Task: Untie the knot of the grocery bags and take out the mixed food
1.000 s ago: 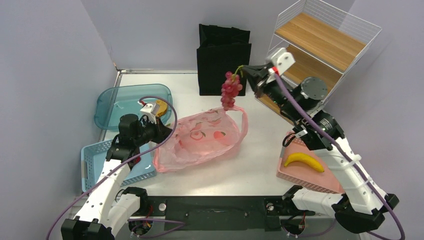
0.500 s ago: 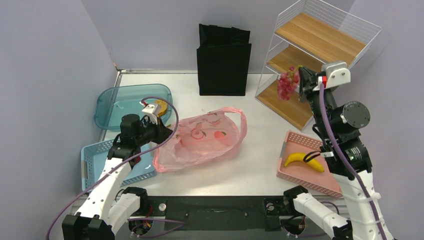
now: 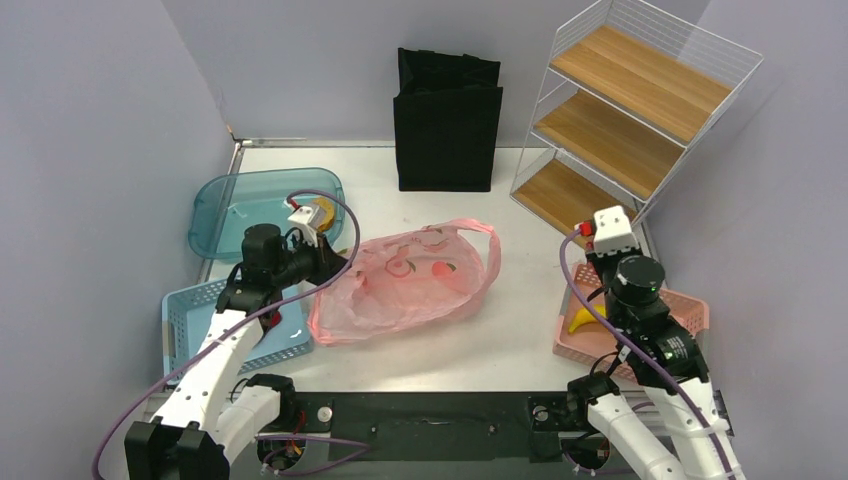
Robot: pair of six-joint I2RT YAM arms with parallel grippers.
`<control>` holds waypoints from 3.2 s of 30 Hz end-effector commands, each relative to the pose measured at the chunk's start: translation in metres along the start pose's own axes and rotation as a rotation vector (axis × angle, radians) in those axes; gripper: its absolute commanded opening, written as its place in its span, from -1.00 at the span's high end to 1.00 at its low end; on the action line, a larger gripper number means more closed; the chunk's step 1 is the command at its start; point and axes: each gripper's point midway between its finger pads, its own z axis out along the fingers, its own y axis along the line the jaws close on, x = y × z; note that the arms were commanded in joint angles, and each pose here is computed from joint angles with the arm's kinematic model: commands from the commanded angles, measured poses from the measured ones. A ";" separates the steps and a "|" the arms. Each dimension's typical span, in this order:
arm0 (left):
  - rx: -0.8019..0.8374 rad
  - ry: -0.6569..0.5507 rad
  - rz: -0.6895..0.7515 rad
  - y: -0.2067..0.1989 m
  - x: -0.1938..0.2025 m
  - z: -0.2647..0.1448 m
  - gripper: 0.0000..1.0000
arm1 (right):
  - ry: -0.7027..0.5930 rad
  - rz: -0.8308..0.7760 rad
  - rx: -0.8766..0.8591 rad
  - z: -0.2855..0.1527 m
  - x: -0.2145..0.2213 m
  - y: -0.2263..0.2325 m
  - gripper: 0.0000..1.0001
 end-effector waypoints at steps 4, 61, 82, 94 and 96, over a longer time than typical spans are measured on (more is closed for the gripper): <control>0.135 -0.091 0.087 -0.031 -0.055 0.001 1.00 | 0.297 -0.224 0.050 0.000 0.103 0.013 1.00; -0.050 -0.374 0.494 -0.017 -0.276 0.027 1.00 | -0.013 0.035 -0.682 0.027 -0.069 0.088 -0.47; -0.054 -0.263 0.402 -0.008 -0.225 0.003 1.00 | -0.458 -0.287 -0.542 0.214 -0.297 0.182 -0.71; -0.028 -0.256 0.377 -0.012 -0.217 0.004 1.00 | -0.565 -0.457 -0.555 0.282 -0.296 0.225 -0.74; -0.026 -0.253 0.373 -0.012 -0.215 0.004 1.00 | -0.575 -0.490 -0.562 0.291 -0.290 0.233 -0.74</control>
